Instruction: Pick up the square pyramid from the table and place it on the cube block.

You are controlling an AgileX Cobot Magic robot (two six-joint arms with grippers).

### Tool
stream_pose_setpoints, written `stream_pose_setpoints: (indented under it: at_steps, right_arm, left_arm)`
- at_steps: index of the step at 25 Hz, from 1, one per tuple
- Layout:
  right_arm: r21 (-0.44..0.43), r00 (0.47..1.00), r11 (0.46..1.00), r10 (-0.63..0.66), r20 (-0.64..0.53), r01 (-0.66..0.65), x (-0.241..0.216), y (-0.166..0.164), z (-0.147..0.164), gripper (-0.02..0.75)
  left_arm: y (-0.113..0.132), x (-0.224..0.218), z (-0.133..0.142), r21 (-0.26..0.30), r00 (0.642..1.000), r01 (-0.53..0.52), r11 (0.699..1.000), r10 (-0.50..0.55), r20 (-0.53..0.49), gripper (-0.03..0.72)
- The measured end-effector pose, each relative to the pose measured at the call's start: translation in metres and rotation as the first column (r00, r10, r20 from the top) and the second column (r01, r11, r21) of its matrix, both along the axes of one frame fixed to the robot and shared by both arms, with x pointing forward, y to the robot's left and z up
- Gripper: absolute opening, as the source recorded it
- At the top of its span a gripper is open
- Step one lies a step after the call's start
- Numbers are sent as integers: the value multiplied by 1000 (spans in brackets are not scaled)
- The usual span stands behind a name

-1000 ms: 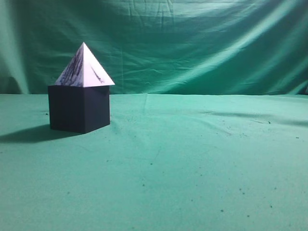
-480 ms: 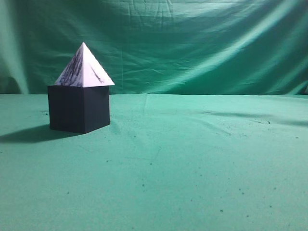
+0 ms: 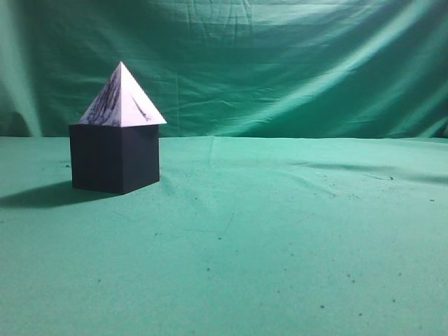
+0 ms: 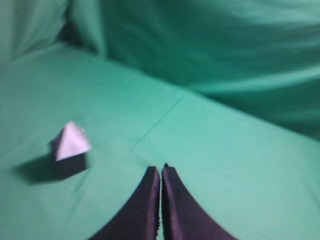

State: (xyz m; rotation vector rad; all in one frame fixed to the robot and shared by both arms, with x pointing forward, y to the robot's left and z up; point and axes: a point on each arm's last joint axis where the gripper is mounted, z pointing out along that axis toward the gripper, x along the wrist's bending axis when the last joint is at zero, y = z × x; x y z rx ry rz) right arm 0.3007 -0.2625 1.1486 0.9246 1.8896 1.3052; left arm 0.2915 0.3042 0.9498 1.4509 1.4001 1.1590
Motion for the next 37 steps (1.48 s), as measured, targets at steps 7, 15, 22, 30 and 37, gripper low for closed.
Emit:
stream_pose_setpoints:
  at_steps: [7,15,22,30,37]
  right_arm:
    - [93,940,946,-321,117,311,-10,-26,-69,0]
    - [77,892,893,-448,68,443,-15,-33,-150,0]
    - [31,893,892,-449,-41,450,-10,-32,-202,0]
    - [44,893,892,-447,-48,449,-10,-32,-203,0]
    - [44,893,892,-447,-48,449,-10,-32,-203,0]
  left_arm:
    - [0,0,0,0,1000,0,1000,0,0,0]
    - [0,0,0,0,1000,0,1000,0,0,0]
    - [0,0,0,0,1000,0,1000,0,0,0]
    - [0,0,0,0,1000,0,1000,0,0,0]
    - [0,0,0,0,1000,0,1000,0,0,0]
